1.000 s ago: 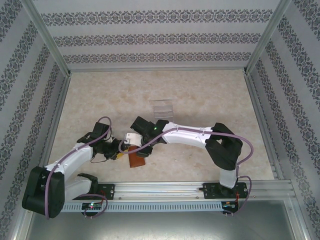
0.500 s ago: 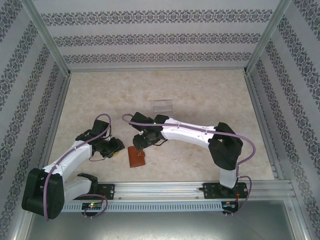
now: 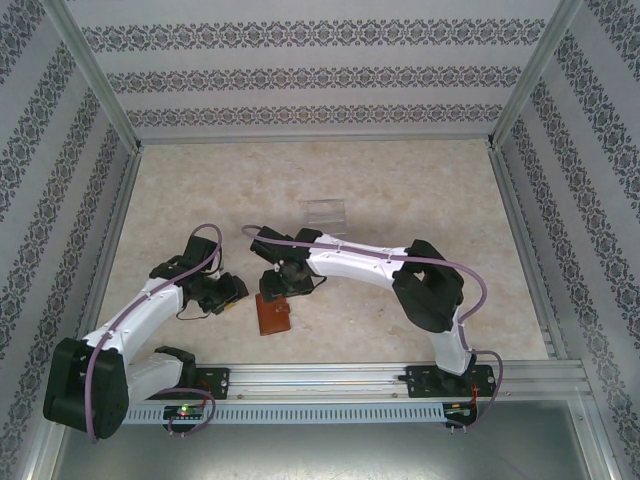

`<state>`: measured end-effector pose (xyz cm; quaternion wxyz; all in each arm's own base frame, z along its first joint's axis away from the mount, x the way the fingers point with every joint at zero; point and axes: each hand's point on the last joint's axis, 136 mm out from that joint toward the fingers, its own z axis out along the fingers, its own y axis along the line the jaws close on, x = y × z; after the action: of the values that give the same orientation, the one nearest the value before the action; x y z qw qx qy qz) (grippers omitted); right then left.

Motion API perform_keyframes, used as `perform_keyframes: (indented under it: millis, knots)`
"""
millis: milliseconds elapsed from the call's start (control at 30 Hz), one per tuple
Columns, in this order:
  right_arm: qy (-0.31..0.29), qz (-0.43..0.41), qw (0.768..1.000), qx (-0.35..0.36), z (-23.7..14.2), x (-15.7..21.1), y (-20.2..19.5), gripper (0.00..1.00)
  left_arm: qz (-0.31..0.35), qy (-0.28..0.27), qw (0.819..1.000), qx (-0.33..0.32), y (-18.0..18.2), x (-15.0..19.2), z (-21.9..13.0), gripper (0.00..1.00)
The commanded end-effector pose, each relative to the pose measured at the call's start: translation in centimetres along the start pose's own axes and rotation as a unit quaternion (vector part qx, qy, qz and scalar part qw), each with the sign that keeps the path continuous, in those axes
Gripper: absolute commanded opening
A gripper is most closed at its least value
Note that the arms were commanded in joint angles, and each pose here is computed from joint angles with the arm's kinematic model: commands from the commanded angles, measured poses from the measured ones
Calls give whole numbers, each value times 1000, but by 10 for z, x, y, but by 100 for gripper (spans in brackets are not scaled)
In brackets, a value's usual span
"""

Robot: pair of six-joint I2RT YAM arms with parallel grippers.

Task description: Take the credit cards out of the card holder

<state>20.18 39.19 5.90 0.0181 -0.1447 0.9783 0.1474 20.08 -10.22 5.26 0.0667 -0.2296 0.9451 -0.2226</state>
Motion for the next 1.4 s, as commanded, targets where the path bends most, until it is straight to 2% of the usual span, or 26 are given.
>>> perform_keyframes:
  millis: [0,200,633,1067,1367]
  knots:
    - [26,16,999,12,8,11,0,63,9,2,1000,-8,2,3,-6,39]
    - [28,29,999,24,11,17,-11,57,11,11,1000,-4,0,4,-5,39]
    - [10,52,998,17,-4,18,-25,33,14,20,1000,1,-11,5,-1,39]
    - [-3,94,995,-34,-4,20,-40,10,52,31,998,-28,-31,15,13,39]
    - [-20,139,986,-88,0,23,-55,6,101,45,991,-74,-55,23,21,52]
